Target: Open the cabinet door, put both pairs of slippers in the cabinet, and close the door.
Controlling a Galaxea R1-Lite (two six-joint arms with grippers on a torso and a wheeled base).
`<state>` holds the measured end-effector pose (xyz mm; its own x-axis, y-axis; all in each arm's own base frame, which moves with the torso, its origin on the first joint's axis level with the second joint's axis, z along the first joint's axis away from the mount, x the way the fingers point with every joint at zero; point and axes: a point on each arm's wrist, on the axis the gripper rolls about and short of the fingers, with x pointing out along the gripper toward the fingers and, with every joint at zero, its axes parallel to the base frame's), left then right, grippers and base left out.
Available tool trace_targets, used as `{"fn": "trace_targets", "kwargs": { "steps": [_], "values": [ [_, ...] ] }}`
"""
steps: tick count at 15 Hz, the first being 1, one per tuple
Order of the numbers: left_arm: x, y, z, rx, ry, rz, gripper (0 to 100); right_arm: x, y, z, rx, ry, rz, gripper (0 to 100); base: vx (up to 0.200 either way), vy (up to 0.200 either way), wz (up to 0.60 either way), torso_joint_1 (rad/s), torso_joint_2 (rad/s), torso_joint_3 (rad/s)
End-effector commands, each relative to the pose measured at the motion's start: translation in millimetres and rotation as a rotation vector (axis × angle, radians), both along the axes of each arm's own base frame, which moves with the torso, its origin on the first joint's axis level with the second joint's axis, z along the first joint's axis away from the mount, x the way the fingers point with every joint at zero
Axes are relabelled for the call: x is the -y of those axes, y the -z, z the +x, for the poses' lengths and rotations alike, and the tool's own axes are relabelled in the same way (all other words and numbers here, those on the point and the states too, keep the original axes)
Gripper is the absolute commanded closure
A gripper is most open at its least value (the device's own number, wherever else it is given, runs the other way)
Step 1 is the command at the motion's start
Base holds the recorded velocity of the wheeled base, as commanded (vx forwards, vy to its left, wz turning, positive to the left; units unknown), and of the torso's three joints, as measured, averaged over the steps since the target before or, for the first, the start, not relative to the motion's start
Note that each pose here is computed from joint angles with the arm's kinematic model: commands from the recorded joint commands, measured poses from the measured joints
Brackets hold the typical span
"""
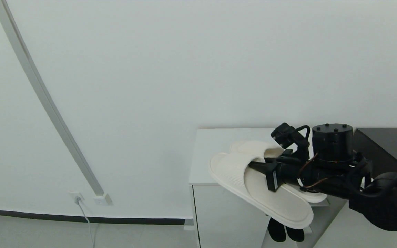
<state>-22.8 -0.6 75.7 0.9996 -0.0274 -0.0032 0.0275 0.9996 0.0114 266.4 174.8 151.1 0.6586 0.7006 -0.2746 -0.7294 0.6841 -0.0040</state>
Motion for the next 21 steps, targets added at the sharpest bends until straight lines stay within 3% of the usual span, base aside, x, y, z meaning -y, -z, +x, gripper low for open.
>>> {"fn": "trace_targets", "kwargs": {
  "steps": [1, 9, 18, 21],
  "values": [
    [0.0, 0.0, 0.1, -0.001, 0.0, 0.001, 100, 7.3, -7.0, -9.6, 0.023, -0.007, 0.0, 100, 0.0, 0.0, 0.0, 0.0, 0.0, 0.0],
    [0.0, 0.0, 0.1, -0.001, 0.0, -0.001, 100, 12.6, -4.3, -7.7, 0.018, -0.015, -0.003, 100, 0.0, 0.0, 0.0, 0.0, 0.0, 0.0],
    [0.0, 0.0, 0.1, -0.001, 0.0, -0.001, 100, 13.1, -3.6, -9.1, 0.021, -0.013, -0.008, 100, -0.2, 0.0, 0.0, 0.003, 0.0, 0.003],
    [0.0, 0.0, 0.1, -0.001, 0.0, -0.001, 100, 12.9, -2.3, -8.9, 0.026, -0.017, -0.02, 100, 0.0, 0.0, 0.0, 0.0, 0.0, 0.0]
  ]
}}
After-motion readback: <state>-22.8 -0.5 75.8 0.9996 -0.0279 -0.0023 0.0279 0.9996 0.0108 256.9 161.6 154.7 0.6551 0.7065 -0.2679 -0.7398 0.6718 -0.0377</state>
